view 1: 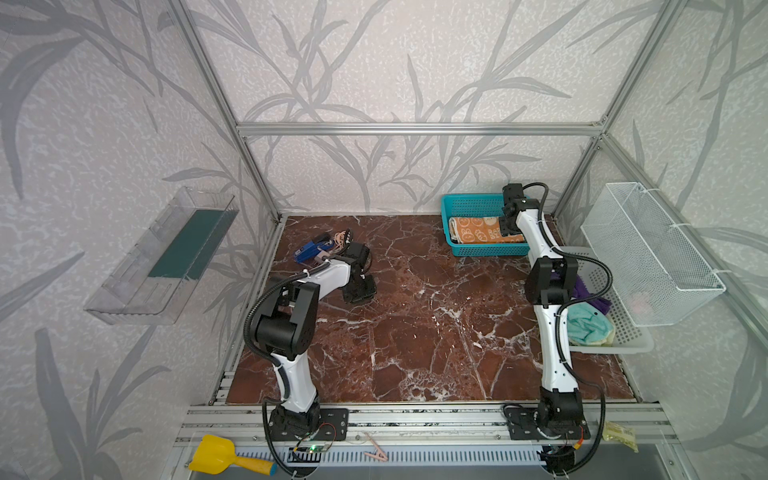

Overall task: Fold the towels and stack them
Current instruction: 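Lower the towel onto the blue towel, open the right gripper, move toward the white basket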

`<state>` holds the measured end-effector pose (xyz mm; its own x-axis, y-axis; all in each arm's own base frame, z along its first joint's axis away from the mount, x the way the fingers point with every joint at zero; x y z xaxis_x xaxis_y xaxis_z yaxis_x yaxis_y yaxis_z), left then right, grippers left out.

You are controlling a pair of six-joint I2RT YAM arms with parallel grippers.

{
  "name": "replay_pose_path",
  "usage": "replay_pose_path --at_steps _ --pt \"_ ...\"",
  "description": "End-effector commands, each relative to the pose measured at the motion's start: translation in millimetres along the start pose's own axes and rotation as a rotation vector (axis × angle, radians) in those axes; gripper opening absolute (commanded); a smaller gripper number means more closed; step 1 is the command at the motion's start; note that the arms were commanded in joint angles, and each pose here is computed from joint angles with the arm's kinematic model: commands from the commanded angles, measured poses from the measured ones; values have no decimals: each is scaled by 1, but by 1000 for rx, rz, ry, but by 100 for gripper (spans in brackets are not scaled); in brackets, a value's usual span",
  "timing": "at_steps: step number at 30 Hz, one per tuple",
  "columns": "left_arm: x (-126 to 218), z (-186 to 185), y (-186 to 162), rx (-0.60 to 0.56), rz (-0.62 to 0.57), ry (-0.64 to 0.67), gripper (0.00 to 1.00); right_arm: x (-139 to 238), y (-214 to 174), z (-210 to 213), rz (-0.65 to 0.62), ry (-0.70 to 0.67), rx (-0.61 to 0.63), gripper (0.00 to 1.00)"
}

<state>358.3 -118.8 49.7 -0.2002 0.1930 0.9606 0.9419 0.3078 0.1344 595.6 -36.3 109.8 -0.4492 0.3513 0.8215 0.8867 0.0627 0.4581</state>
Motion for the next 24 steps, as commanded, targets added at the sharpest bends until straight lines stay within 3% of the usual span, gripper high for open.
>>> replay_pose_path --at_steps 1,7,16,20,24 --pt "6 -4 -5 -14 -15 6 26 44 3 -9 -16 -10 -21 58" --pt "17 -14 -12 -80 -55 -14 26 92 4 -3 -86 -20 2 58" --pt "84 -73 -24 -356 -295 -134 27 175 -25 18 -204 20 45 58" --pt "103 -97 -38 -427 -358 -202 29 204 -58 -3 -220 -17 11 58" --pt "107 -116 -57 -478 -345 -241 29 219 -102 -43 -229 -102 -36 58"
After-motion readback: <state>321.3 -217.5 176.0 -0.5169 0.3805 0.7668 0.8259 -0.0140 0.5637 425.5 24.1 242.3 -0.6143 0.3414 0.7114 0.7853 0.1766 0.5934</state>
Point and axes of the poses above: each gripper's point midway between its finger pads, its own x axis back along the fingers, its own z axis along the line the jaws close on, y = z × x, the point moved 3 cm from there along x, back along the fingers, and after that the axes turned 2 degrees about x, right-handed, at the moved point
